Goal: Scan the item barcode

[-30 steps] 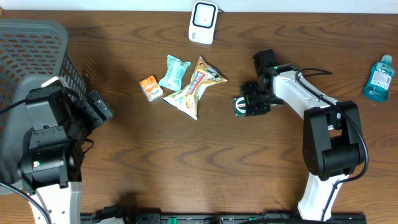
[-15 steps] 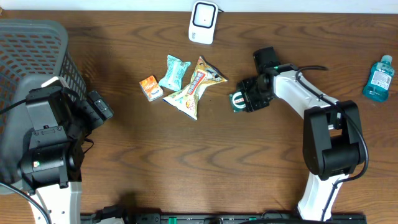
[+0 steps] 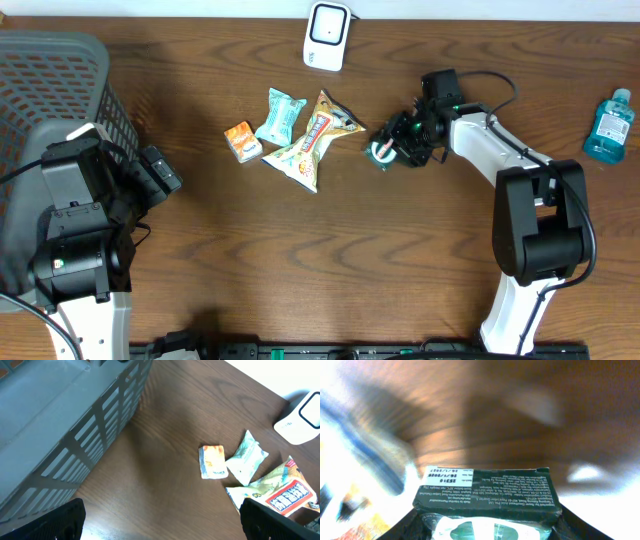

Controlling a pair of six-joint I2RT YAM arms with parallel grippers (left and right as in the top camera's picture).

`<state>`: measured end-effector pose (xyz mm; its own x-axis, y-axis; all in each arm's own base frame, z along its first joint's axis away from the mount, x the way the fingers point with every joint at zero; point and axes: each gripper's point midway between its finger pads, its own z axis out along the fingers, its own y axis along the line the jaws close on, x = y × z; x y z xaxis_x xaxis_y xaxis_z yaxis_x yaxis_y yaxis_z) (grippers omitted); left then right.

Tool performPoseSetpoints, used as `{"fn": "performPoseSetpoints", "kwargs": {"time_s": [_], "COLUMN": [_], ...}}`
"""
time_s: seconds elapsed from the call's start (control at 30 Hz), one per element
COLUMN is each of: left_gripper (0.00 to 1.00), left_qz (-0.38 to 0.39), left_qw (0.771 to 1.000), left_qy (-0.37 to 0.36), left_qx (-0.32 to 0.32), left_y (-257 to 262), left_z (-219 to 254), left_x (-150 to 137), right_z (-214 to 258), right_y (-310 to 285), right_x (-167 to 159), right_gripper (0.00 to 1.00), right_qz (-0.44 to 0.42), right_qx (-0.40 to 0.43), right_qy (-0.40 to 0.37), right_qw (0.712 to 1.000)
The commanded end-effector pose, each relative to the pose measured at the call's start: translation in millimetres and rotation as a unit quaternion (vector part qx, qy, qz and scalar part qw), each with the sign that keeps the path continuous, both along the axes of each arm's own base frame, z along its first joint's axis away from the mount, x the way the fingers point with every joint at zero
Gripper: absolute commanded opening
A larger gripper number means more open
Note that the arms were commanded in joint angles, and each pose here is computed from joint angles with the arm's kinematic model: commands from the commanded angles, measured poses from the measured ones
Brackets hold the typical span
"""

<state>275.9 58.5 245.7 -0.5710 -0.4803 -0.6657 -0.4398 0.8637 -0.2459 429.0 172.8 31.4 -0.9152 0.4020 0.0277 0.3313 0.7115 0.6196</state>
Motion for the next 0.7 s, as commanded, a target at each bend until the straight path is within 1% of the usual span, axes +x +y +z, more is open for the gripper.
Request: {"fn": "performPoseSetpoints", "kwargs": {"time_s": [0.0,0.1,0.2,0.23,0.27,0.33,0.47,0.5,0.67], "left_gripper": [0.98,0.98,0.98,0.98,0.98,0.98,0.98,0.98,0.98], "left_qz": [0.010,0.010,0.010,0.010,0.010,0.010,0.010,0.010,0.010], "left_qw": [1.000,1.000,1.000,1.000,1.000,1.000,1.000,1.000,1.000], "left_qy": [-0.002,-0.002,-0.002,-0.002,-0.002,-0.002,-0.002,-0.002,-0.002], "left_qx": [0.002,0.002,0.002,0.002,0.002,0.002,0.002,0.002,0.002], "left_y": [4,4,4,4,4,4,4,4,4], "left_z": [2,2,2,2,2,2,2,2,2], "left_x": [0,0,0,0,0,0,0,0,0], "right_z": [31,54,68,70,70,73,85,90,112], "right_y": [36,52,59,60,60,61,66,68,74], "right_x": [-7,-8,-9,-9,-9,-9,-15,-17,-32], "right_gripper": [0.52,0.52,0.52,0.44,0.41,0.40,0.48,0.50,0.50], "right_qz": [0.165,0.225,0.262,0.267,0.268,0.278,0.305,0.315,0.359], "right_qx": [0.095,0.150,0.179,0.181,0.181,0.185,0.213,0.226,0.280], "right_qy": [-0.114,-0.182,-0.228,-0.235,-0.239,-0.251,-0.282,-0.293,-0.343], "right_qw": [0.975,0.945,0.921,0.917,0.916,0.909,0.884,0.874,0.822]}}
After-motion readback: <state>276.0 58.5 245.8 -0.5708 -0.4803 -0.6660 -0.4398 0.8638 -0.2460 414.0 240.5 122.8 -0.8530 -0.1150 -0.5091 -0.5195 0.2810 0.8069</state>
